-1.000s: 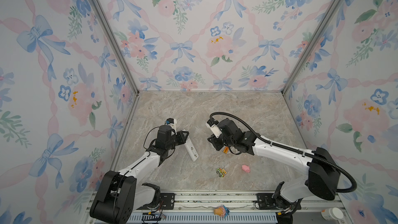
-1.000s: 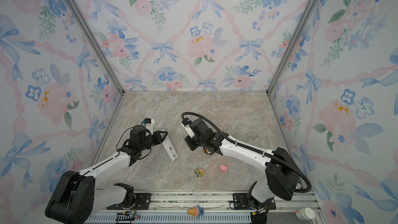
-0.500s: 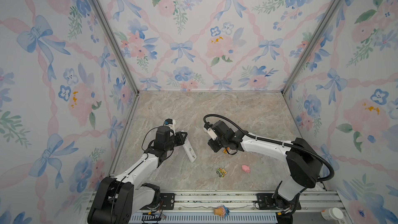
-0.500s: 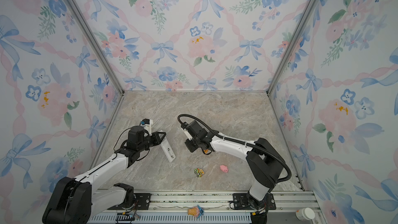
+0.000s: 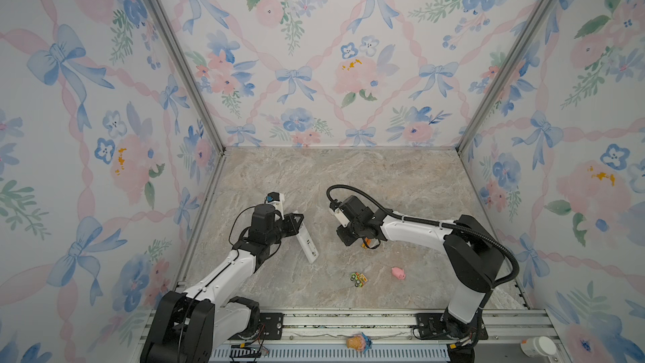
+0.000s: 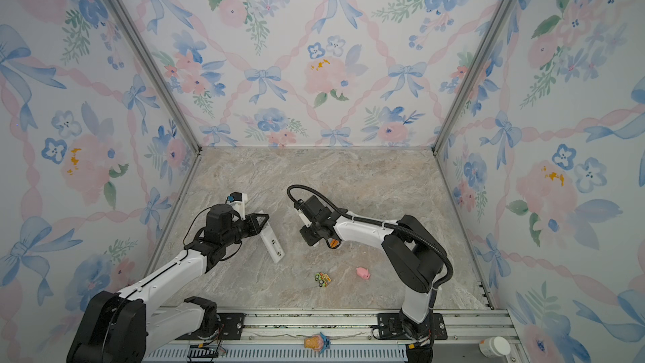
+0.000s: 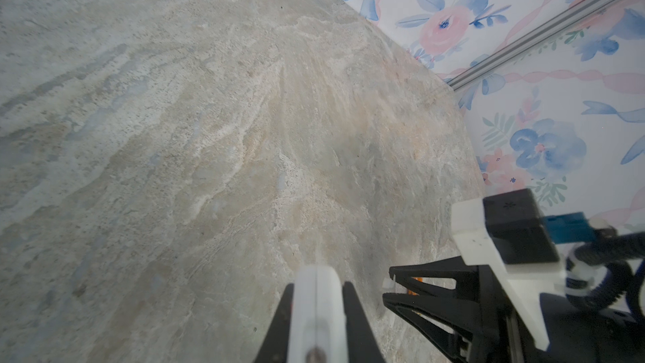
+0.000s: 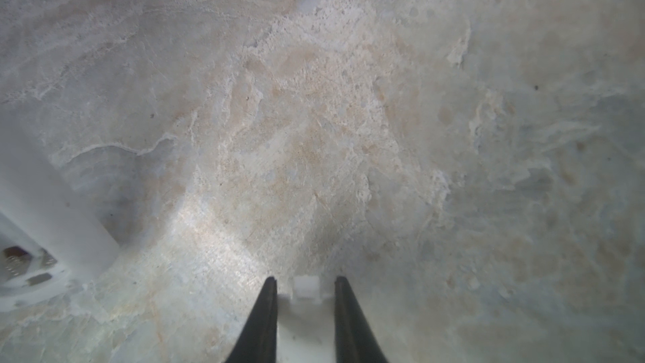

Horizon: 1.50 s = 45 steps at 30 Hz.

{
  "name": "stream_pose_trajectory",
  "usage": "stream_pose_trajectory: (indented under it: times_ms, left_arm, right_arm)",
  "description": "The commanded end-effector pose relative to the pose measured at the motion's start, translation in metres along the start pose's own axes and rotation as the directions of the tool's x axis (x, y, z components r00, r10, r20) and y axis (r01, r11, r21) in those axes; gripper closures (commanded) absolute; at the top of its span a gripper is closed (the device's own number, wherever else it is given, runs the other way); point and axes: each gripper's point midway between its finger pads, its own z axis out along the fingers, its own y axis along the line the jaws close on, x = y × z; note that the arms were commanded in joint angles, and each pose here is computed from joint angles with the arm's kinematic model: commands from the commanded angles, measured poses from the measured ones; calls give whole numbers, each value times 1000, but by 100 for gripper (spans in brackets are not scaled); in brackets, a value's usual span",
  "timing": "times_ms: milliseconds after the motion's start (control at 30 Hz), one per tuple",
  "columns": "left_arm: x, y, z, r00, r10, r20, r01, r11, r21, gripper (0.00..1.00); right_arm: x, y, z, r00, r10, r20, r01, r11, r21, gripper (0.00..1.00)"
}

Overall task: Load the batteries into the remote control
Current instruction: 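Drop the battery cover on the table and open the right gripper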

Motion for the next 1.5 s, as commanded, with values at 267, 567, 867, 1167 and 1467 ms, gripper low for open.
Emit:
stream_pose_trajectory:
  times_ms: [267, 567, 867, 1167, 1467]
  left_arm:
    - [-10, -12, -7, 999, 21, 38, -23, 999, 47, 100]
    - [-13, -13, -8, 999, 20, 49, -22, 998, 53, 100]
    - [-13, -13, -7, 999, 19, 48, -21, 998, 55, 100]
    - [-15, -15, -8, 998, 18, 56, -22, 998, 62, 100]
    - [-14, -18, -8, 999, 21, 50, -24, 997, 76, 100]
  right_arm:
    - [0, -11, 15, 999, 35, -32, -34, 999, 28, 76]
    - [5, -13, 22, 998, 40, -50, -39, 999, 37, 73]
    - [7, -14, 24, 998, 41, -57, -37, 998, 58, 66]
    - [5, -13, 21, 998, 41, -53, -38, 997, 65, 56]
    - [-13, -11, -6, 999, 43, 3, -43, 997, 69, 46]
